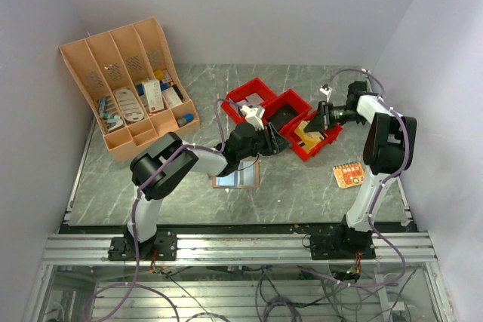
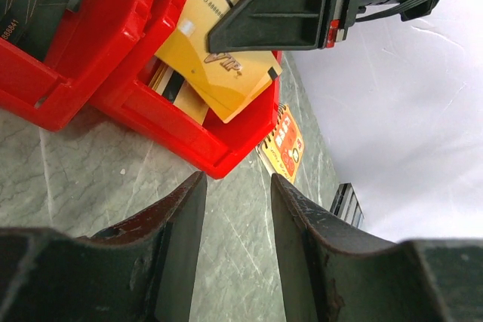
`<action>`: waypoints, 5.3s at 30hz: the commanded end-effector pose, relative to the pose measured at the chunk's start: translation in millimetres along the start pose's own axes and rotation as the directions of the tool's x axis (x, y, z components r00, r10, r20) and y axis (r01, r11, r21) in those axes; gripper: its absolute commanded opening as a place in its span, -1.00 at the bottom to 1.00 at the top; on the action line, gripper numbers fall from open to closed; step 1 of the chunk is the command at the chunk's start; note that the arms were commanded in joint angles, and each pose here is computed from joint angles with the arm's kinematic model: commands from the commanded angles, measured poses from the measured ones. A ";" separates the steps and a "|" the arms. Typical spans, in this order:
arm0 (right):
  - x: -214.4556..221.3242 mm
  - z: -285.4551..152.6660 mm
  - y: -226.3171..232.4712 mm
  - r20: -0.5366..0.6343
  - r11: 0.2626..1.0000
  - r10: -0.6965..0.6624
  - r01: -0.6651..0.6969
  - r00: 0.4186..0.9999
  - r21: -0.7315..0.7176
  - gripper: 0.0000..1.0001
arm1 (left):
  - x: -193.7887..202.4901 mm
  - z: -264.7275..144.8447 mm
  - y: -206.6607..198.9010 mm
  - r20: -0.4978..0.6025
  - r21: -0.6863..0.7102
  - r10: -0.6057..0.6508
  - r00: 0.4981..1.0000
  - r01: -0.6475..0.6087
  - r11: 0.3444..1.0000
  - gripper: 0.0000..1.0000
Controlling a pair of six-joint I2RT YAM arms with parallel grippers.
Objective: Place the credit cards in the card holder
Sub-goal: Adjust the credit card in the storage box, then pick up the credit card from the storage box.
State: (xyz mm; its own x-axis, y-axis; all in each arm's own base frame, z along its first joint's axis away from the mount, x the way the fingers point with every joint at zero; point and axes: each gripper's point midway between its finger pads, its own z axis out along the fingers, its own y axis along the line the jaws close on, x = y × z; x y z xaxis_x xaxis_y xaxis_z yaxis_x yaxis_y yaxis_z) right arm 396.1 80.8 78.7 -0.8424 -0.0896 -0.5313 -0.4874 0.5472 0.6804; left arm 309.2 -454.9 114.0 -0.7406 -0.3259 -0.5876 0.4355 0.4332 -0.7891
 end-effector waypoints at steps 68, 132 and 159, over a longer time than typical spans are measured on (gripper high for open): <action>-41.4 -45.0 -11.0 0.065 0.966 -0.143 0.124 0.988 0.227 -1.00 | -18.4 -25.8 -7.8 0.057 -0.010 0.064 0.996 -0.064 0.998 0.01; 41.4 46.7 279.1 -0.063 0.733 -0.235 0.134 0.970 -0.667 -0.48 | -56.0 -174.2 -77.6 0.233 0.361 -0.067 0.970 -0.022 0.932 -0.86; 28.7 43.5 199.5 -0.028 0.825 -0.536 0.517 0.844 -0.226 -0.14 | -46.8 -196.3 7.2 -0.011 0.033 -0.500 0.866 0.500 0.866 -0.86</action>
State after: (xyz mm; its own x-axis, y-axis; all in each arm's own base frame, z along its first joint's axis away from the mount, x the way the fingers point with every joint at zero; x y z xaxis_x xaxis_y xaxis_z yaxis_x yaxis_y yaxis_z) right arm 280.5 220.6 198.0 -0.5907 -0.2958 -0.7507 -0.8050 0.1536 0.5730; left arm 243.2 -271.8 184.0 -0.8261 -0.5589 0.0714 -0.1018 0.0235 -0.9945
